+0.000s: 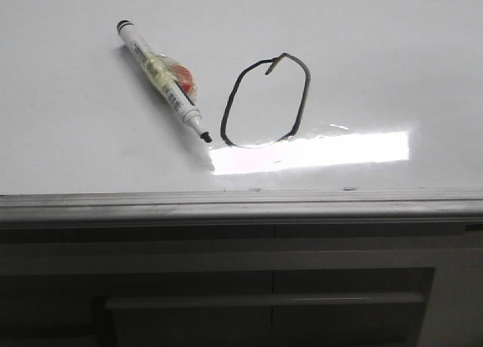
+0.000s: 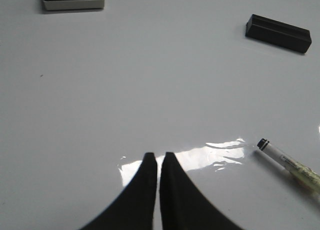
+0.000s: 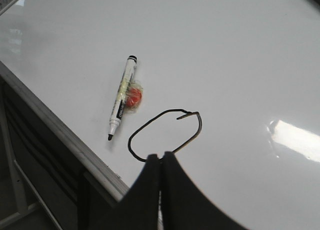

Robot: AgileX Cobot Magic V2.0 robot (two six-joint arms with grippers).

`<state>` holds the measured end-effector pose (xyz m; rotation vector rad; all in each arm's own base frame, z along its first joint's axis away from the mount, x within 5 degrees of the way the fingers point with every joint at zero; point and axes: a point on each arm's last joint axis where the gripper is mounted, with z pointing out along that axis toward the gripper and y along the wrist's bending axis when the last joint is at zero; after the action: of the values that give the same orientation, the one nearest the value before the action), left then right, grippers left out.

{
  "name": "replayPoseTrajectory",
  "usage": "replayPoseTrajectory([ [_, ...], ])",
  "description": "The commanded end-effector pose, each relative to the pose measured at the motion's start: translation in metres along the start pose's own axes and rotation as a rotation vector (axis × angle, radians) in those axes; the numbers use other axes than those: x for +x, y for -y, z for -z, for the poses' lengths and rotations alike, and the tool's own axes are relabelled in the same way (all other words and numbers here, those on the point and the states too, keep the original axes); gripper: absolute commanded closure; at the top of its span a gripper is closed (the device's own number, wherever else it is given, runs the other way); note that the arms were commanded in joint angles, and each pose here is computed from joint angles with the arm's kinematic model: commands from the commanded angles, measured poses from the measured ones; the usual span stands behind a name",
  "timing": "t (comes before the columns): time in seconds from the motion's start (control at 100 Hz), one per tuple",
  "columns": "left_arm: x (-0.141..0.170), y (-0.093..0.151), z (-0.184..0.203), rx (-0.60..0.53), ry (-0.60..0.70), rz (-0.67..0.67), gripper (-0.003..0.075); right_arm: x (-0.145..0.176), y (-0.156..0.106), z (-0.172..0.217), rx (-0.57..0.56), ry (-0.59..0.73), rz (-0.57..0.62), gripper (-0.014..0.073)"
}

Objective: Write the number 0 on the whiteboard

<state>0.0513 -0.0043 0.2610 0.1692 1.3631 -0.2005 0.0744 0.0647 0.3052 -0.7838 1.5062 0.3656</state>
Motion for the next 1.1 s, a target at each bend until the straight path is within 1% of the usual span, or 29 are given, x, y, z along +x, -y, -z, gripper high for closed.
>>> replayPoseTrajectory([
  [0.0,-0.005,0.003,0.0,0.016,0.011,-0.013,0.074,-0.013,0.007,0.002,0.061,0.077,0.001,0.0664],
  [0.14,0.006,0.008,-0.001,0.061,-0.013,0.021,0.074,-0.013,0.007,0.002,0.061,0.077,0.001,0.0664],
  [0.22,0.017,0.01,-0.001,0.068,-0.05,0.112,0.074,-0.013,0.007,0.002,0.061,0.077,0.001,0.0664],
  [0.36,0.028,0.014,0.0,0.101,-0.094,0.112,0.074,-0.013,0.007,0.002,0.061,0.077,0.001,0.0664],
  [0.5,0.029,0.012,0.0,0.057,-0.097,0.105,0.074,-0.013,0.007,0.002,0.061,0.077,0.001,0.0664],
  [0.53,0.029,0.012,0.0,0.044,-0.093,0.129,0.074,-0.013,0.007,0.002,0.061,0.077,0.001,0.0664],
  [0.55,0.029,0.011,0.0,0.038,-0.09,0.103,0.074,-0.013,0.007,0.002,0.061,0.077,0.001,0.0664],
  [0.56,0.029,0.011,0.0,0.036,-0.09,0.127,0.074,-0.013,0.007,0.002,0.061,0.077,0.001,0.0664],
  [0.57,0.029,0.011,0.001,0.038,-0.087,0.093,0.074,-0.013,0.007,0.002,0.061,0.077,0.001,0.0664],
  [0.58,0.029,0.011,0.001,0.034,-0.087,0.122,0.074,-0.013,0.007,0.002,0.061,0.077,0.001,0.0664],
  [0.59,0.029,0.011,0.001,0.036,-0.085,0.083,0.074,-0.013,0.007,0.002,0.061,0.077,0.001,0.0664],
  [0.6,0.028,0.011,0.001,0.03,-0.085,0.116,0.074,-0.013,0.007,0.002,0.061,0.077,0.001,0.0664],
  [0.61,0.028,0.011,0.001,0.032,-0.083,0.072,0.074,-0.013,0.007,0.002,0.061,0.077,0.001,0.0664],
  [0.62,0.028,0.01,0.001,0.03,-0.08,0.068,0.074,-0.013,0.007,0.002,0.061,0.077,0.001,0.0664],
  [0.63,0.027,0.01,0.001,0.029,-0.078,0.103,0.074,-0.013,0.007,0.002,0.061,0.077,0.001,0.0664],
  [0.64,0.027,0.01,0.001,0.027,-0.077,0.058,0.074,-0.013,0.007,0.002,0.061,0.077,0.001,0.0664],
  [0.65,0.027,0.01,0.001,0.022,-0.078,0.093,0.074,-0.013,0.007,0.002,0.061,0.077,0.001,0.0664],
  [0.66,0.027,0.01,0.001,0.021,-0.076,0.05,0.074,-0.013,0.007,0.002,0.061,0.077,0.001,0.0664],
  [0.67,0.028,0.009,0.001,0.011,-0.079,0.086,0.074,-0.013,0.007,0.002,0.061,0.077,0.001,0.0664],
  [0.68,0.027,0.009,0.001,0.012,-0.077,0.085,0.074,-0.013,0.007,0.002,0.061,0.077,0.001,0.0664],
  [0.69,0.027,0.009,0.001,0.013,-0.076,0.044,0.074,-0.013,0.007,0.002,0.061,0.077,0.001,0.0664],
  [0.7,0.027,0.008,0.001,0.005,-0.08,0.082,0.074,-0.013,0.007,0.002,0.061,0.077,0.001,0.0664],
  [0.71,0.028,0.008,0.001,0.002,-0.084,0.044,0.074,-0.013,0.007,0.002,0.061,0.077,0.001,0.0664],
  [0.72,0.028,0.008,0.001,-0.004,-0.087,0.077,0.074,-0.013,0.007,0.002,0.061,0.077,0.001,0.0664],
  [0.73,0.029,0.007,0.001,-0.008,-0.094,0.046,0.074,-0.013,0.007,0.002,0.061,0.077,0.001,0.0664],
  [0.74,0.029,0.007,0.001,-0.014,-0.098,0.074,0.074,-0.013,0.007,0.002,0.061,0.077,0.001,0.0664],
  [0.76,0.03,0.006,0.001,-0.021,-0.106,0.052,0.074,-0.013,0.007,0.002,0.061,0.077,0.001,0.0664],
  [0.79,0.03,0.006,0.001,-0.028,-0.115,0.063,0.074,-0.013,0.007,0.002,0.061,0.077,0.001,0.0664],
  [1.09,0.038,0.006,0.002,-0.03,-0.139,0.054,0.074,-0.013,0.007,0.002,0.061,0.077,0.001,0.0664],
])
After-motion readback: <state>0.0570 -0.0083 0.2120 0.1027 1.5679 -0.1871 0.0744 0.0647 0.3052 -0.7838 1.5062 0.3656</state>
